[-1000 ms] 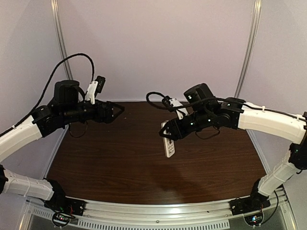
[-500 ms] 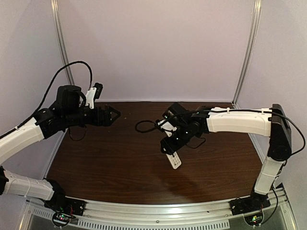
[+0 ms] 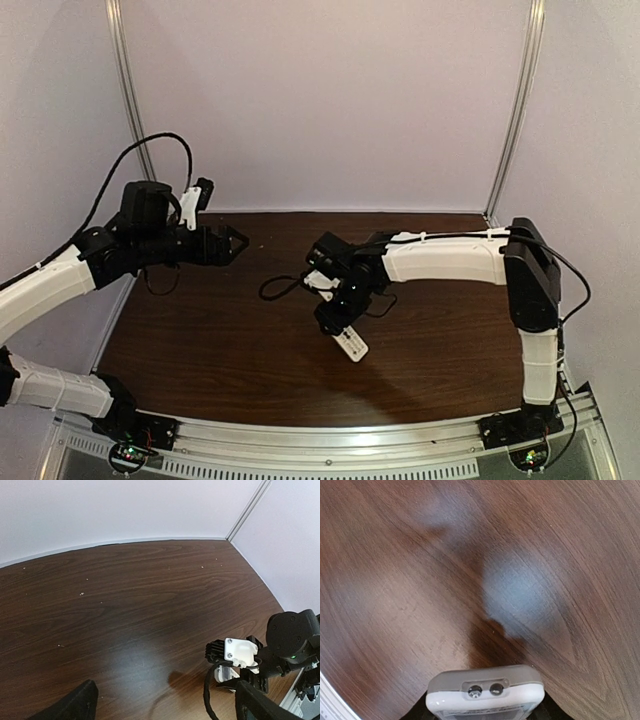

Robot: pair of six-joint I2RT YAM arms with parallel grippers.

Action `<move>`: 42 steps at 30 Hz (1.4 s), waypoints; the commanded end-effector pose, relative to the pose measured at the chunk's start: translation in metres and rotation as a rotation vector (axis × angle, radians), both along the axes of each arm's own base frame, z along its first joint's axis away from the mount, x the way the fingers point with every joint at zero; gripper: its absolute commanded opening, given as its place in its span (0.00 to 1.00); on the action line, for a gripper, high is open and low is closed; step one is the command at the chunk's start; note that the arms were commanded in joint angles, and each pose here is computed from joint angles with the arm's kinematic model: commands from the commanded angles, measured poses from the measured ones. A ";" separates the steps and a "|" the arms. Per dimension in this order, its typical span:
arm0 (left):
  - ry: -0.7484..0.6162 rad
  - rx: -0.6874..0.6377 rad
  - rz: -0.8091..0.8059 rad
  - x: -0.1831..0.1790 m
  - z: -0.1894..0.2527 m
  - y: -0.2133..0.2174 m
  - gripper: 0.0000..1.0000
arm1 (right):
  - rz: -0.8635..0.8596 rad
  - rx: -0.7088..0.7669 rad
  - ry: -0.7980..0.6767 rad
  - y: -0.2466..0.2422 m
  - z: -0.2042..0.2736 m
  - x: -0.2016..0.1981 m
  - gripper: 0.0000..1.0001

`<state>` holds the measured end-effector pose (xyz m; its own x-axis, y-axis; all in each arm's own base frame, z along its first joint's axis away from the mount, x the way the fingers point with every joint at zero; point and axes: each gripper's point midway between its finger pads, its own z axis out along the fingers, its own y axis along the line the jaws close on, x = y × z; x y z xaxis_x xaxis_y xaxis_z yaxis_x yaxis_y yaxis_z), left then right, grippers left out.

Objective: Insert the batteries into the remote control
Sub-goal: Place the remote control at the center of the board, then reset both arms

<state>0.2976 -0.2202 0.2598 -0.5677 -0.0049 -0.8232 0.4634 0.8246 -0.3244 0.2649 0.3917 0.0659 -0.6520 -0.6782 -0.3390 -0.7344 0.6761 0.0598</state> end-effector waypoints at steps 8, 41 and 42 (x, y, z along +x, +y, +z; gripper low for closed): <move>0.011 -0.016 0.038 0.012 -0.014 0.012 0.98 | 0.010 -0.107 0.030 0.009 -0.055 -0.006 0.34; 0.013 -0.018 0.040 0.027 0.026 0.011 0.97 | -0.085 0.386 -0.173 0.023 0.114 0.012 1.00; 0.009 -0.005 0.046 0.030 0.029 0.012 0.97 | -0.105 0.418 -0.193 0.016 0.125 0.016 1.00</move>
